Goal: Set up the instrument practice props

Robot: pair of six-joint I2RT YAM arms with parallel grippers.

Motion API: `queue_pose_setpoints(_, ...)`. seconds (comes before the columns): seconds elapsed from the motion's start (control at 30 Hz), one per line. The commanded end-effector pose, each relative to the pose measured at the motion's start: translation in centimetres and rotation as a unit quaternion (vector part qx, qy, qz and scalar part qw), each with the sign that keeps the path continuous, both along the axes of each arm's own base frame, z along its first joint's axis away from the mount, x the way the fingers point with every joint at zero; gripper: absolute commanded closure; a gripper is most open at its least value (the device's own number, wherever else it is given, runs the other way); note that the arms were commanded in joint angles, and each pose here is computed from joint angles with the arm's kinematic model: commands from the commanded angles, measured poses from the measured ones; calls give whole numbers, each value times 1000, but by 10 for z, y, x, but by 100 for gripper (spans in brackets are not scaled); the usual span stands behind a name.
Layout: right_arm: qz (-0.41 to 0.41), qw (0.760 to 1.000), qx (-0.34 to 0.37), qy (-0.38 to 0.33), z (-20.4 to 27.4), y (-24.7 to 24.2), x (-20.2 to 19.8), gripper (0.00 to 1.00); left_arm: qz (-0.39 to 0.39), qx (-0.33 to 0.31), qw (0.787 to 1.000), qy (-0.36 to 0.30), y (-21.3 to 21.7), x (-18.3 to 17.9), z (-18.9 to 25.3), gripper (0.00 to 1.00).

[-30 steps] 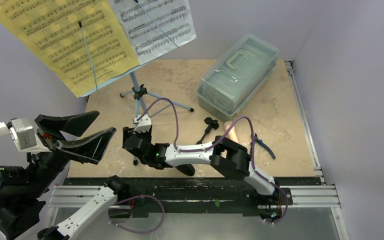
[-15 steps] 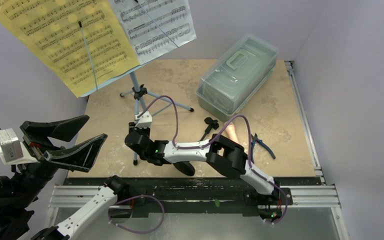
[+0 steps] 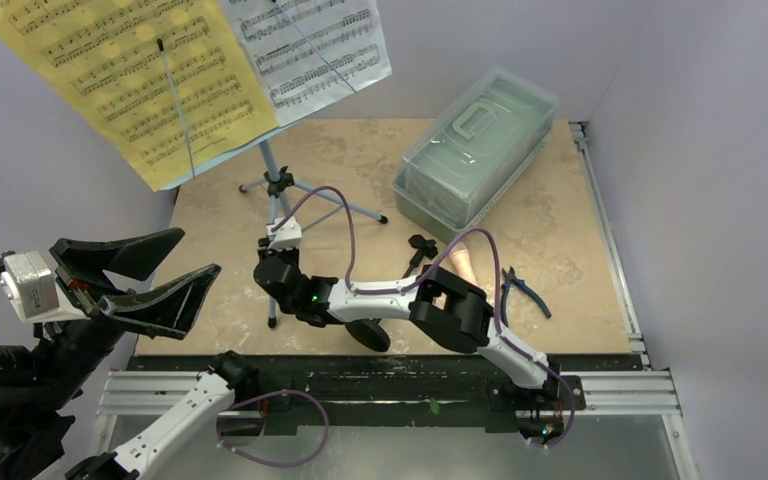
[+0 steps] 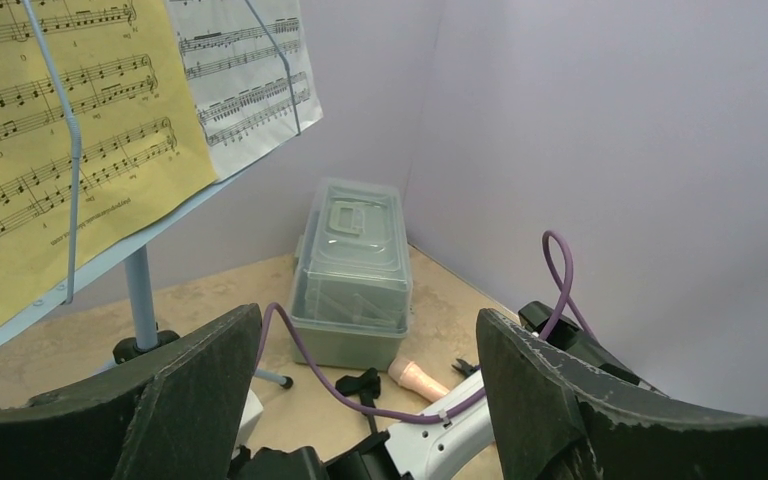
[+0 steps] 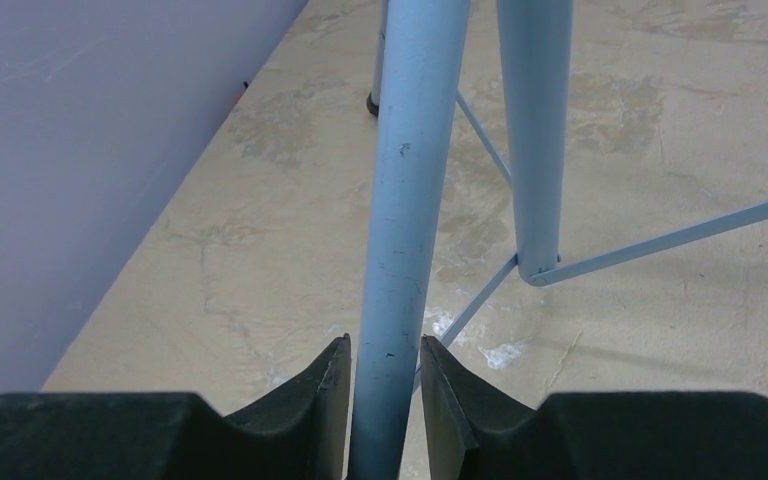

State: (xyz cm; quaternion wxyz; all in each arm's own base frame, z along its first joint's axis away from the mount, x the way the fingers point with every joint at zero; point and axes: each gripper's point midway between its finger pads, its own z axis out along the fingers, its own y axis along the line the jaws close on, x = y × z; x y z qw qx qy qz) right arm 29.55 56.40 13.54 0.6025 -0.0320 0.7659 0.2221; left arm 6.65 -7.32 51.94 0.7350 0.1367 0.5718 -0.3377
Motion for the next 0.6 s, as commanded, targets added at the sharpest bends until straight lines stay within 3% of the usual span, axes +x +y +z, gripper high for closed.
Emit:
queue_pose_setpoints(0.0,-7,1000,5,-21,5,-7,27,73,-1,-4,1000,-3,-6,8,4,22)
queue_pose_setpoints(0.33,8,999,-9,-36,-1,-14,53,82,-9,-7,1000,2,-12,14,4,23)
queue_pose_setpoints(0.57,10,999,-22,-45,-5,-24,79,83,-14,-12,1000,7,-16,18,3,24)
